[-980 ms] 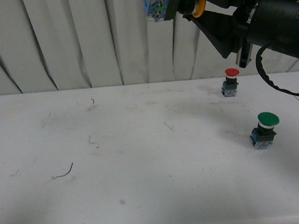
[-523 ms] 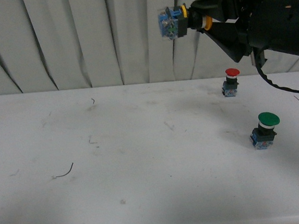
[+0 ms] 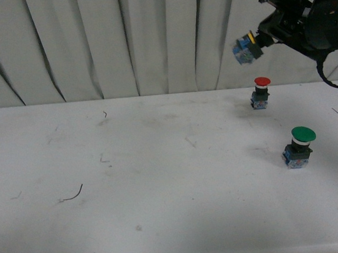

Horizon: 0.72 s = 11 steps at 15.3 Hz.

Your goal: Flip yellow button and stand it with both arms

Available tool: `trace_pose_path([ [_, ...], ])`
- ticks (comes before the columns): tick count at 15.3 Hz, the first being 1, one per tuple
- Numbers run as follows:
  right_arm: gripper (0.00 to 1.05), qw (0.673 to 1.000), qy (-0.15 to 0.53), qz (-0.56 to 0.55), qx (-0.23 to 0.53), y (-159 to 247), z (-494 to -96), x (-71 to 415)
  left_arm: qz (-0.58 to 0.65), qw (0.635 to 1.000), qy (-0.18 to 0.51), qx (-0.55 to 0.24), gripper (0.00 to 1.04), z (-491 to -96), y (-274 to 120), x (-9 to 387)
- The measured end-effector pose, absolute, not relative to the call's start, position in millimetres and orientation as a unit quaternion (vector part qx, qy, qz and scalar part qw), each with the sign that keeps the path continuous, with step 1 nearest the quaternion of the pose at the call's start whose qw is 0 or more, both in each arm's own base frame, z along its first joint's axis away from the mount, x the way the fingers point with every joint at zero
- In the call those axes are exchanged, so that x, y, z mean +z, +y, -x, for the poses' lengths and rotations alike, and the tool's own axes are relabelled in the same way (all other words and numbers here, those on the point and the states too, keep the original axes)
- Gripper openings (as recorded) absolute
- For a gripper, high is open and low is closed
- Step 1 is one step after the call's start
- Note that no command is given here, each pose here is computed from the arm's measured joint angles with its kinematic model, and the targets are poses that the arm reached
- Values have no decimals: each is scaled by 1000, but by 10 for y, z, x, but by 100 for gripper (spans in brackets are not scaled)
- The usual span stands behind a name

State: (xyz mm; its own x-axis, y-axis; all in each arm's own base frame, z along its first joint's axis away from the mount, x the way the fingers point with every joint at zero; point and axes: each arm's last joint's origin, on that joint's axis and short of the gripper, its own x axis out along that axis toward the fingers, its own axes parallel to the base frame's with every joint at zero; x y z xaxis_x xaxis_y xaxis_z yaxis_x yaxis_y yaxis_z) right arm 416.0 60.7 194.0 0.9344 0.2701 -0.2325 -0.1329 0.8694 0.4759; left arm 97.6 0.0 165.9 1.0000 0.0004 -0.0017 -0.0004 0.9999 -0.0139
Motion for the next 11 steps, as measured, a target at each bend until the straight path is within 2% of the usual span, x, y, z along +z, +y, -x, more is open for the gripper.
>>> trace_pose_path([
  [4, 36, 986, 151, -63, 6, 364, -4247, 2003, 7, 1000, 1, 0, 98, -976, 0, 1658],
  [11, 36, 976, 212, 33, -27, 222, -4460, 1934, 7, 1000, 1, 0, 98, -976, 0, 1658],
])
